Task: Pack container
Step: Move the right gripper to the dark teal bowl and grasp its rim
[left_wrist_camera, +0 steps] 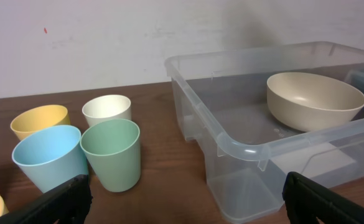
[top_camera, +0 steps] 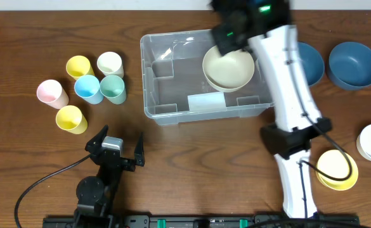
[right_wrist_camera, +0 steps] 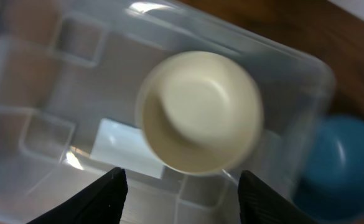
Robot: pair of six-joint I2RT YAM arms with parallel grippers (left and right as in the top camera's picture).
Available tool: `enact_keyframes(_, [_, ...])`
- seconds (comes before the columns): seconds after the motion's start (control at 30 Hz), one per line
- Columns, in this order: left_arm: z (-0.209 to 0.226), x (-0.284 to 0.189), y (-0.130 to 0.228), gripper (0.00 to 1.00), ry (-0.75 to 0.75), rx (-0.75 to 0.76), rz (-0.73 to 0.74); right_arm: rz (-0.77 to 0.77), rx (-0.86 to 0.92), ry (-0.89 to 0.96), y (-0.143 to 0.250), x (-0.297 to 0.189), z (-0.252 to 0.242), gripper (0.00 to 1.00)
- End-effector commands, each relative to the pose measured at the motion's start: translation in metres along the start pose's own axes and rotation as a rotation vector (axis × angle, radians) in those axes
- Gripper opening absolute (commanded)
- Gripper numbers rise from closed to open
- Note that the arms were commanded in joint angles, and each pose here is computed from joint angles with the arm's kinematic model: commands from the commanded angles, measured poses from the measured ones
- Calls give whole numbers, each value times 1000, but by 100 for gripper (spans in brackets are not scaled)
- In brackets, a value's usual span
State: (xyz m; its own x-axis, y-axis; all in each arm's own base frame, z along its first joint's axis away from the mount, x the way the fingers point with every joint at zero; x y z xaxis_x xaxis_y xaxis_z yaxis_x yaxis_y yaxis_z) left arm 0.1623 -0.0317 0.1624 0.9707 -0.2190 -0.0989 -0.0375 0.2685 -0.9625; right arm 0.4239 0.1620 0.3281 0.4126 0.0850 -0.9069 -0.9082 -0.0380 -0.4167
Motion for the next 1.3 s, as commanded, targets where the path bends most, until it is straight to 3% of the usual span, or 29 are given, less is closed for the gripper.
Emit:
enact_keyframes(0.0, [-3,1,11,98,14,6,43,7,332,31,-13,4,-61,58])
enact_keyframes(0.17, [-3,1,11,98,14,6,43,84,564,64,-12,22,-131,57])
enact_keyframes(0.67, [-3,1,11,98,14,6,43,363,897,236,46,75,-273,57])
enact_keyframes(1.27, [-3,1,11,98,14,6,43,421,825,208,70,147,-280,57])
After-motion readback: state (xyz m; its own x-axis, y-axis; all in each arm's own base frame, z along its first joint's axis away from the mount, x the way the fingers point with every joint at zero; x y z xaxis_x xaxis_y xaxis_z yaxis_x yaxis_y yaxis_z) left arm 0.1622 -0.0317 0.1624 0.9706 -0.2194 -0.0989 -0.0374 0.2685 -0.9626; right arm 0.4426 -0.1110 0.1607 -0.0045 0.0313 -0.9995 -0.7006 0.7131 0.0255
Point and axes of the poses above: each gripper's point midway between its finger pads, its own x axis out along the fingers, its own z axis along the line the jaws close on, y = z × x, the point moved 8 cm from there along -x, back along the fingers, and after that the axes turned 15 degrees about x, right-handed, at the moved point
